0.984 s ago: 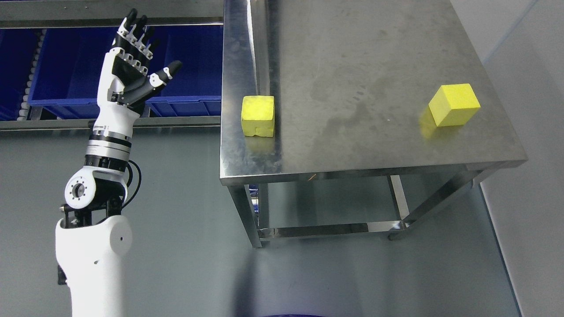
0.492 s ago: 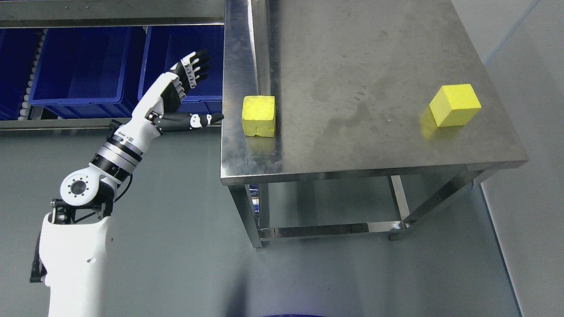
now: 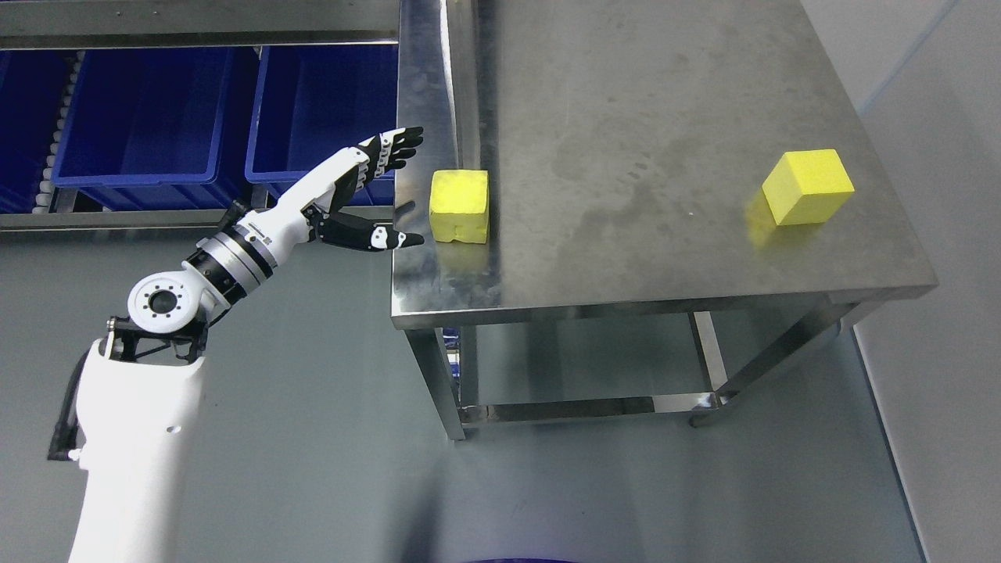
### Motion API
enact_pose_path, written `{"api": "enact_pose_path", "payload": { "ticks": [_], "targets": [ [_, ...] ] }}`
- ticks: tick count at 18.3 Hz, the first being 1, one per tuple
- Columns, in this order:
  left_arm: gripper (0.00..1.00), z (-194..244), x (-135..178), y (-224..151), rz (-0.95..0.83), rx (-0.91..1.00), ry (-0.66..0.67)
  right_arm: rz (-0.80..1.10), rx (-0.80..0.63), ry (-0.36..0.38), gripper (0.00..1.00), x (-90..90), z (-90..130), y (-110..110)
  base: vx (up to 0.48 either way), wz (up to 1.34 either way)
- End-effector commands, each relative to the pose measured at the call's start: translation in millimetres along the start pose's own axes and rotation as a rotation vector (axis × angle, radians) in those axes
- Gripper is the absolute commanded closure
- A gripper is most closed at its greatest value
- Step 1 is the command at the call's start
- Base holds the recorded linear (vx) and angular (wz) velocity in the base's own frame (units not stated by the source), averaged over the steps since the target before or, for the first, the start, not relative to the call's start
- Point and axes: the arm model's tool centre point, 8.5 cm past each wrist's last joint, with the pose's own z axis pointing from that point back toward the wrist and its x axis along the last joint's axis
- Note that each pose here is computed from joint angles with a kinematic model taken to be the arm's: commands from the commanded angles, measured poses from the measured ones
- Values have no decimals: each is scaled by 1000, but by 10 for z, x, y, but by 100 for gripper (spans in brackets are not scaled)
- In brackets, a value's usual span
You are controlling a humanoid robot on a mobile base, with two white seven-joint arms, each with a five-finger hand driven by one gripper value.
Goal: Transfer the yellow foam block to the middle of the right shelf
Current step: 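Close the left hand around the nearer yellow foam cube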
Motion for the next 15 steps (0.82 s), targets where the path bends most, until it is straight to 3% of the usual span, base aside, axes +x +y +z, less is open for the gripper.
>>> {"api": "enact_pose_path", "payload": {
  "ticks": [1, 5, 10, 11, 15],
  "targets": [
    [0, -378, -296, -273, 21, -144, 97, -8, -17, 7, 0, -98, -2, -113, 0, 0],
    [0, -534, -348, -485, 81, -189, 91, -8, -17, 7, 0, -98, -2, -113, 0, 0],
    [4, -607, -361, -426, 87, -186, 92, -8, -17, 5, 0, -88, -3, -113, 0, 0],
    [9, -602, -352, -413, 77, -182, 75, -8, -17, 7, 0, -98, -2, -113, 0, 0],
    [52, -574, -399, -451, 57, -135, -54, -8, -17, 7, 0, -98, -2, -113, 0, 22]
  ]
}}
